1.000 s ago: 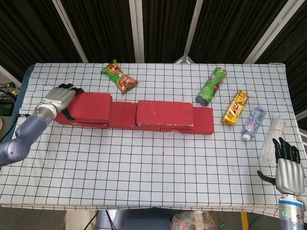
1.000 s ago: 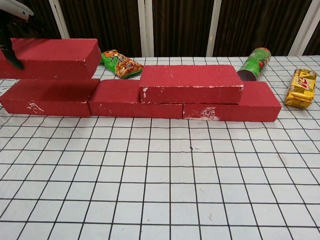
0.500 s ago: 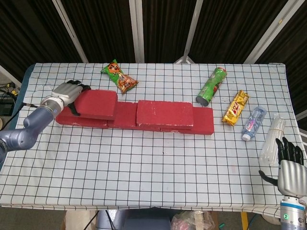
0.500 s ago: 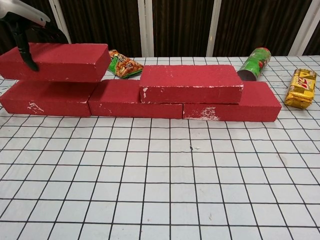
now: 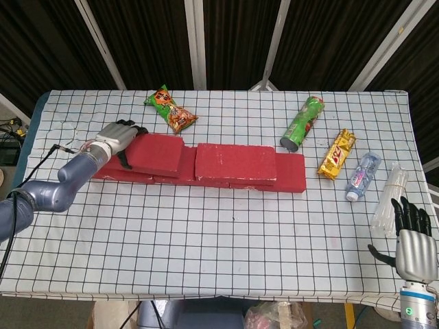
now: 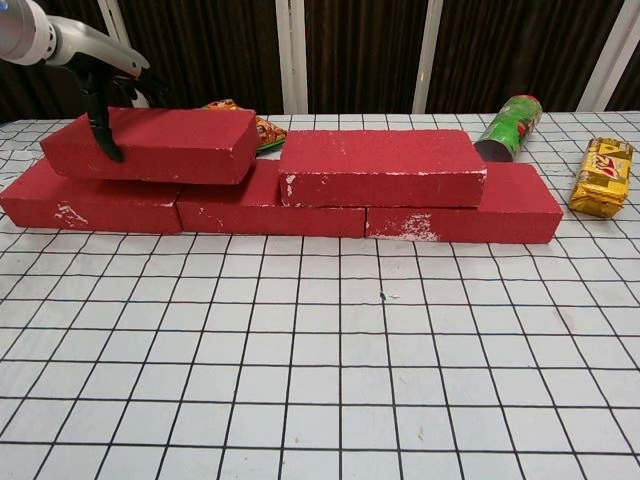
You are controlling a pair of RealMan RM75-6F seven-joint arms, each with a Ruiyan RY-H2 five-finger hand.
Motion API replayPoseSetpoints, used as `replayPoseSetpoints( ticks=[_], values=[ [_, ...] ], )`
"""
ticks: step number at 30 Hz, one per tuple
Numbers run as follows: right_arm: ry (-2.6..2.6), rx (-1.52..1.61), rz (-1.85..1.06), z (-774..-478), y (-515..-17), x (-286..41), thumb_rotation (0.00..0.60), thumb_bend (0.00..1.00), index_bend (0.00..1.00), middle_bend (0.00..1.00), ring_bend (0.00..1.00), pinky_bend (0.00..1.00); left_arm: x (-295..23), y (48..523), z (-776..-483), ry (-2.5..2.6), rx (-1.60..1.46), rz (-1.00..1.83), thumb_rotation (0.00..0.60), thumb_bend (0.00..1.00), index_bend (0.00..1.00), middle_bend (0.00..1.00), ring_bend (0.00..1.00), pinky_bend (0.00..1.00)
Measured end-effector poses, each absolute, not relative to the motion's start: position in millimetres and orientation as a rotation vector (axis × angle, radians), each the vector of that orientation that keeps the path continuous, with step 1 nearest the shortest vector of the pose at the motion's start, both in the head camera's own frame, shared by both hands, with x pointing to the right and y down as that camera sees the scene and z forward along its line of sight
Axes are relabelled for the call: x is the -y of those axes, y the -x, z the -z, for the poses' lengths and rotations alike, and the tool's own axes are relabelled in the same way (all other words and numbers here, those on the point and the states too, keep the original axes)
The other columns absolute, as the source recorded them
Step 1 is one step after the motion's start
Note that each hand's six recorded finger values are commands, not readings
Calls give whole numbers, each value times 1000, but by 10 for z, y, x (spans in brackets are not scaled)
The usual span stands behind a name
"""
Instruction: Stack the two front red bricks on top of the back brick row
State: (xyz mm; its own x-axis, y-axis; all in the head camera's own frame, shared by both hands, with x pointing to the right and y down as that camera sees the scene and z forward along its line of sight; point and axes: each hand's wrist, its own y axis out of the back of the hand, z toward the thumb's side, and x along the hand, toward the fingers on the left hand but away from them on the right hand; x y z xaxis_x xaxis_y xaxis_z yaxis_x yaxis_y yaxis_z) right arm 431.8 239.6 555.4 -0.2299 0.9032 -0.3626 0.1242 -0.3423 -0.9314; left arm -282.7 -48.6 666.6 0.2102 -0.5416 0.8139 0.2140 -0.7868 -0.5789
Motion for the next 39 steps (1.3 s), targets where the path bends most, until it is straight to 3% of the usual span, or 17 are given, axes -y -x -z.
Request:
replayPoseSetpoints(
  ticks=[14,39],
  values=[
    [1401,1299,-1653,-5510,-4402,-2387,600,133,0,0,0,0,421,2553,-6840,1896,-268,1645,600,61,243,136,0,0],
    [1423,1310,-1657,-5522,-4422,-2379,600,133,0,0,0,0,382,2367,-6835,1853,-299,1673,600,0,240,121,0,0]
  ],
)
